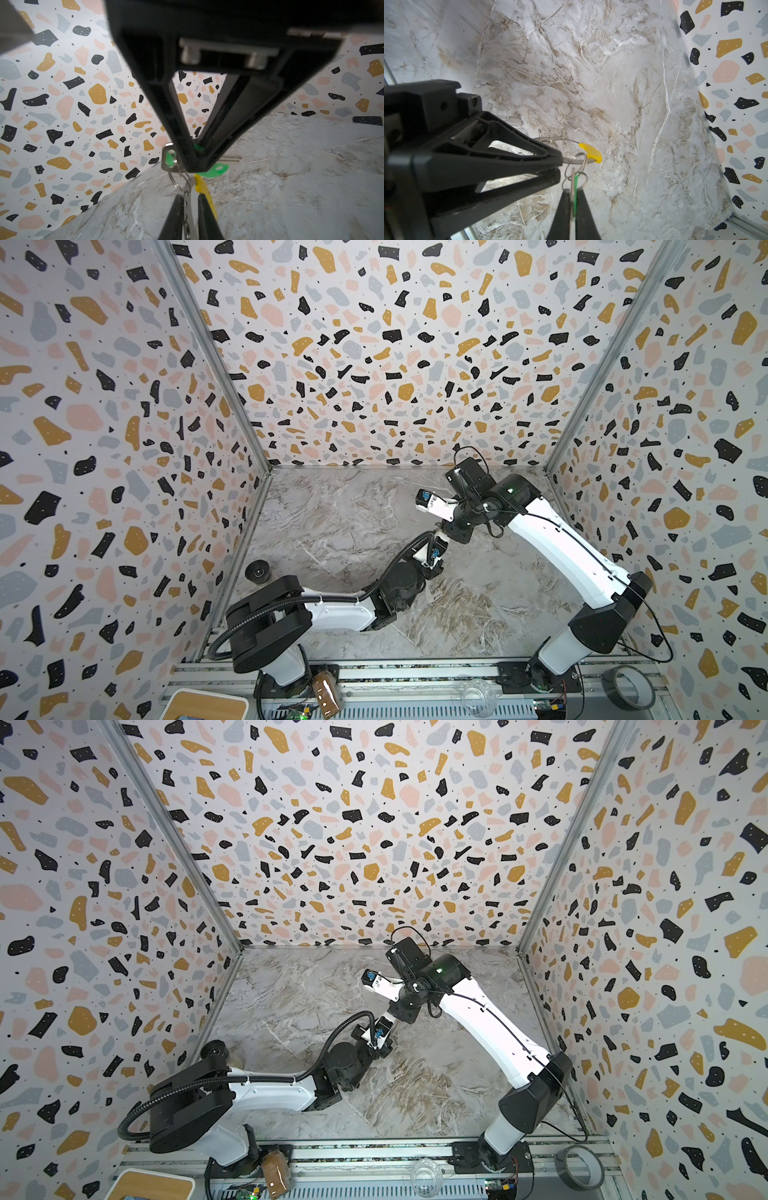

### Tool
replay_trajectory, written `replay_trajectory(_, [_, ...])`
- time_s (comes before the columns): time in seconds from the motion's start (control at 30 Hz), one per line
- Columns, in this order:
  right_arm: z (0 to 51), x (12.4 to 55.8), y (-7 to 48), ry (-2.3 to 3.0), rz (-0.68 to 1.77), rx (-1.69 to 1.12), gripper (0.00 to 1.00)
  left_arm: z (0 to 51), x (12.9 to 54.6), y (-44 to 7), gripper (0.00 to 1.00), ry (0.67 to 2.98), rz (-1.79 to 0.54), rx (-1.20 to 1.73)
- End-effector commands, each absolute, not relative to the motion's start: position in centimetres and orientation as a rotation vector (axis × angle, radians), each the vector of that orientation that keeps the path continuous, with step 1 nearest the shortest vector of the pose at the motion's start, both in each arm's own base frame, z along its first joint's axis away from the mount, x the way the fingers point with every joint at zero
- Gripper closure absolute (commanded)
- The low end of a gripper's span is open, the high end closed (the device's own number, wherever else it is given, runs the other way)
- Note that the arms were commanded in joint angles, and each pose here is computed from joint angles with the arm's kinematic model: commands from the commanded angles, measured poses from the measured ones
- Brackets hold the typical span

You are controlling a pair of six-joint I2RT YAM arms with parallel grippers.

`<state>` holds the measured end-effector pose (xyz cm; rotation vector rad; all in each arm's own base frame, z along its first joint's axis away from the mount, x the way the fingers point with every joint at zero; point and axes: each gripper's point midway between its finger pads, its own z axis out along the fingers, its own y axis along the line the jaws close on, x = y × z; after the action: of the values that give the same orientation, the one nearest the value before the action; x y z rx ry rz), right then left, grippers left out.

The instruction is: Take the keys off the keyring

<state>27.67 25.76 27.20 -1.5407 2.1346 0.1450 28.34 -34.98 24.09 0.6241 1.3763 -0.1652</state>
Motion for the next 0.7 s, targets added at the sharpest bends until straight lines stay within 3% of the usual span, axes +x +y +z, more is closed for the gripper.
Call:
replay_trajectory(0.0, [28.68,26.44,25.24,2.122,0.168,-1.522,0.94,26.33,28.81,-35.03,0.86,1.350,-0.174,0.545])
replay_trajectory(0.33, [28.66,26.40,25.18,2.132,0.172,-1.512,0.94,26.68,29.26,-34.57,0.93,1.359,-0.144,0.507])
replay_trajectory(0.5, [28.67,26.39,25.18,2.137,0.174,-1.507,0.94,26.92,28.76,-34.50,0.79,1.329,-0.171,0.514])
replay_trajectory(0.67, [28.82,26.35,25.26,2.140,0.183,-1.500,0.94,27.01,28.56,-34.52,0.75,1.317,-0.177,0.521])
